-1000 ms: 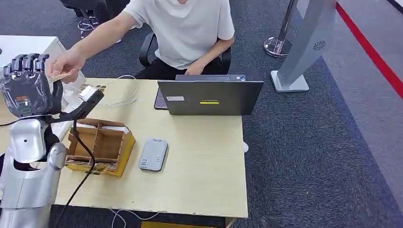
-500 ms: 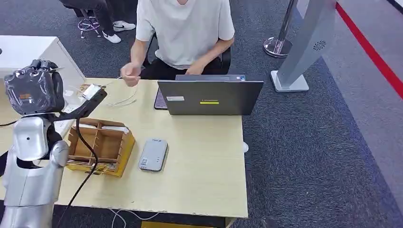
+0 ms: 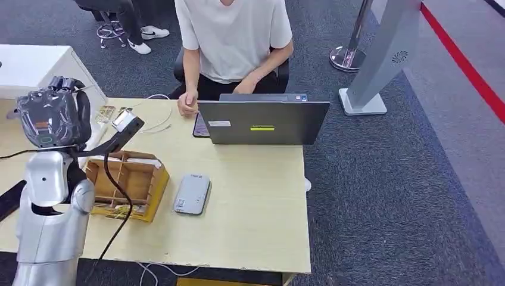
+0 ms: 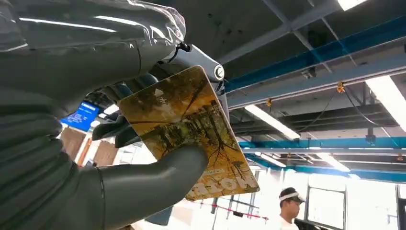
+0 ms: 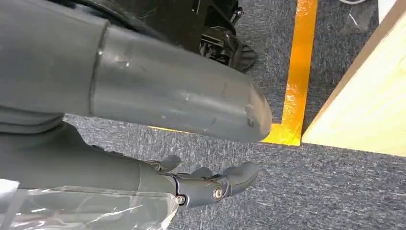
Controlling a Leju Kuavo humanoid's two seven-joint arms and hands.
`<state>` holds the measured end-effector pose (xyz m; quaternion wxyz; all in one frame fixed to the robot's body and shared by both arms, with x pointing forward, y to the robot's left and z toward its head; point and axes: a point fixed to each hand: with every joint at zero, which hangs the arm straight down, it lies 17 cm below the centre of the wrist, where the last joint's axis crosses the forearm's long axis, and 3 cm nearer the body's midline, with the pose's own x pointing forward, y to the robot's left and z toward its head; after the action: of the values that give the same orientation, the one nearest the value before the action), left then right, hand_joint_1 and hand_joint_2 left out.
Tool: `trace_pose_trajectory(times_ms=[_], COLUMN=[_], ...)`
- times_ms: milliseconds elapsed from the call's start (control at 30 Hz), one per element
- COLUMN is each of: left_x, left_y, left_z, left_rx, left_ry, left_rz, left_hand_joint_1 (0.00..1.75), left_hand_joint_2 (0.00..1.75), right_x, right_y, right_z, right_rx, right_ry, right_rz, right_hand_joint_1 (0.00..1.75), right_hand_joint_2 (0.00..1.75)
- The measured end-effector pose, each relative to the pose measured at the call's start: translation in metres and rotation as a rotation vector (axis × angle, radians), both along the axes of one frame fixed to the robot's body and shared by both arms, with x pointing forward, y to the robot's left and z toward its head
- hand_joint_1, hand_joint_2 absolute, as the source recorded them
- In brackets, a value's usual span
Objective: Pass the card to the sensor for recognition and then transmit it.
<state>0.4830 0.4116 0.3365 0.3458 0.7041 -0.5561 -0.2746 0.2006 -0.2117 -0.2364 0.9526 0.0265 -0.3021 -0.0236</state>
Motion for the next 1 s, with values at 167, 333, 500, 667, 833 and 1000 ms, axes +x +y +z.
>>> trace_pose_trajectory(times_ms=[167,333,500,667,833,1000], left_x=[-0.007,-0.015,-0.015,-0.019,-0.023,-0.027], left_y=[-0.041,-0.081,-0.129,-0.162,-0.17,-0.176], left_z=[-0.019,-0.037,-0.077,-0.114,-0.141,-0.168], left_rx=[-0.001,-0.007,-0.012,-0.013,-0.026,-0.04], left_ry=[0.047,0.086,0.231,0.356,0.445,0.53], left_rz=[-0.1,-0.163,-0.233,-0.282,-0.296,-0.301], left_hand_joint_1=[1.75,1.75,1.75,1.75,1.75,1.75], left_hand_joint_2=[1.75,1.75,1.75,1.75,1.75,1.75], right_x=[-0.001,-0.001,0.0,0.001,0.0,-0.001], right_y=[-0.001,-0.002,-0.001,-0.003,-0.003,-0.003], right_z=[-0.001,-0.001,0.0,0.0,-0.001,-0.002], right_rx=[-0.008,-0.011,-0.011,-0.011,-0.013,-0.014], right_ry=[0.001,0.002,0.002,0.003,0.012,0.015], right_rz=[-0.002,-0.003,-0.004,-0.009,-0.008,-0.003], right_hand_joint_1=[0.0,0.0,0.0,0.0,0.0,0.0], right_hand_joint_2=[0.0,0.0,0.0,0.0,0.0,0.0])
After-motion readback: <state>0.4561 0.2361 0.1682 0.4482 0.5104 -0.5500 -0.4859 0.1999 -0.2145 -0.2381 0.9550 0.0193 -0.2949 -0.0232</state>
